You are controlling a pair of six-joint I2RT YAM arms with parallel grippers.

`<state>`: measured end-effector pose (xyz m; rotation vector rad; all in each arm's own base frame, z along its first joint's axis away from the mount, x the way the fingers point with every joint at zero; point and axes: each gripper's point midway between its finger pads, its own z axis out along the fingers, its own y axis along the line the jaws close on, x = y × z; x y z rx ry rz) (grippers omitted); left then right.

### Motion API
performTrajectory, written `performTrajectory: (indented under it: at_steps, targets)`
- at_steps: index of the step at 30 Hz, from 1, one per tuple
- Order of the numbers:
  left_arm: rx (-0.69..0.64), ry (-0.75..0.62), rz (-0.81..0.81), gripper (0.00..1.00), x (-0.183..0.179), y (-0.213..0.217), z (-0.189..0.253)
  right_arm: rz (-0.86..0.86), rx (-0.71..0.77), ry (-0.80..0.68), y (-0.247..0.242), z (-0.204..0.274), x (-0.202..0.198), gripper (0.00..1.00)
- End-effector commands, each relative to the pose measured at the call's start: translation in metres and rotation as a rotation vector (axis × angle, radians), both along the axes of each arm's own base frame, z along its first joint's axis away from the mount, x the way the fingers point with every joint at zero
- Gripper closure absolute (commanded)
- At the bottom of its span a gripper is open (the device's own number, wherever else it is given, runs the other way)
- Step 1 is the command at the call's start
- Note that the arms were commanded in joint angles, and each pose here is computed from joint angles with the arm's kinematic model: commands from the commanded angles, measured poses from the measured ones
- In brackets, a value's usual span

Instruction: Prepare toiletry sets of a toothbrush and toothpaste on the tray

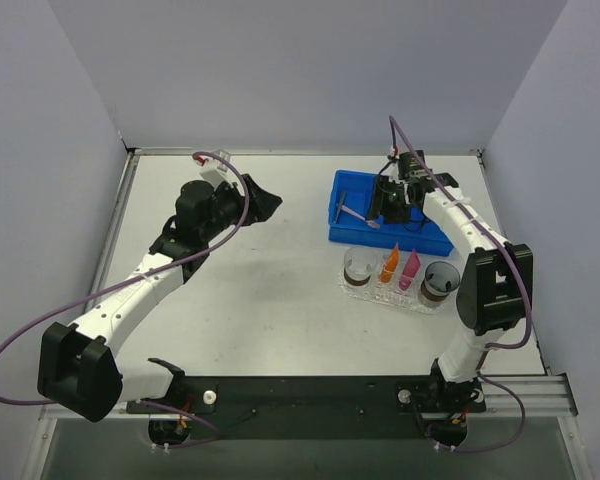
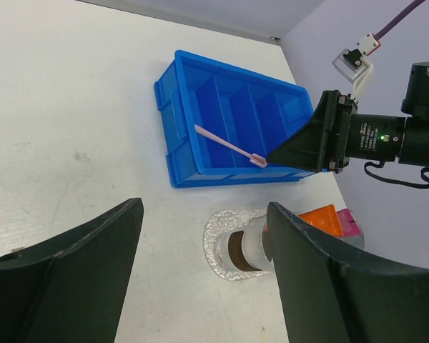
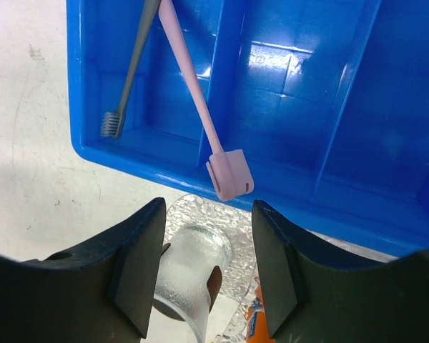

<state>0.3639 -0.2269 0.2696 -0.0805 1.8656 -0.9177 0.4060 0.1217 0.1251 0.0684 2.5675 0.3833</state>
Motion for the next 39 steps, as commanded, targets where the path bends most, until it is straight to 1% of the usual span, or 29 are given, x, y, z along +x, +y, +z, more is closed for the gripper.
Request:
performTrajectory:
  at_steps: [1,13,30,39]
  targets:
    - [0.007,-0.052,0.007,0.20,0.004,0.003,0.015,0.019,0.001,-0.003,-0.002,0.005,0.007,0.53]
    - [0.037,-0.040,0.001,0.20,0.008,0.001,0.009,0.043,-0.031,0.040,-0.005,-0.017,0.015,0.52]
    - [0.050,-0.027,0.004,0.20,0.013,0.001,0.004,0.029,0.023,0.108,0.001,-0.033,0.016,0.62]
    - [0.054,-0.021,0.008,0.20,0.012,0.002,0.002,0.004,0.045,0.109,-0.006,-0.029,0.017,0.79]
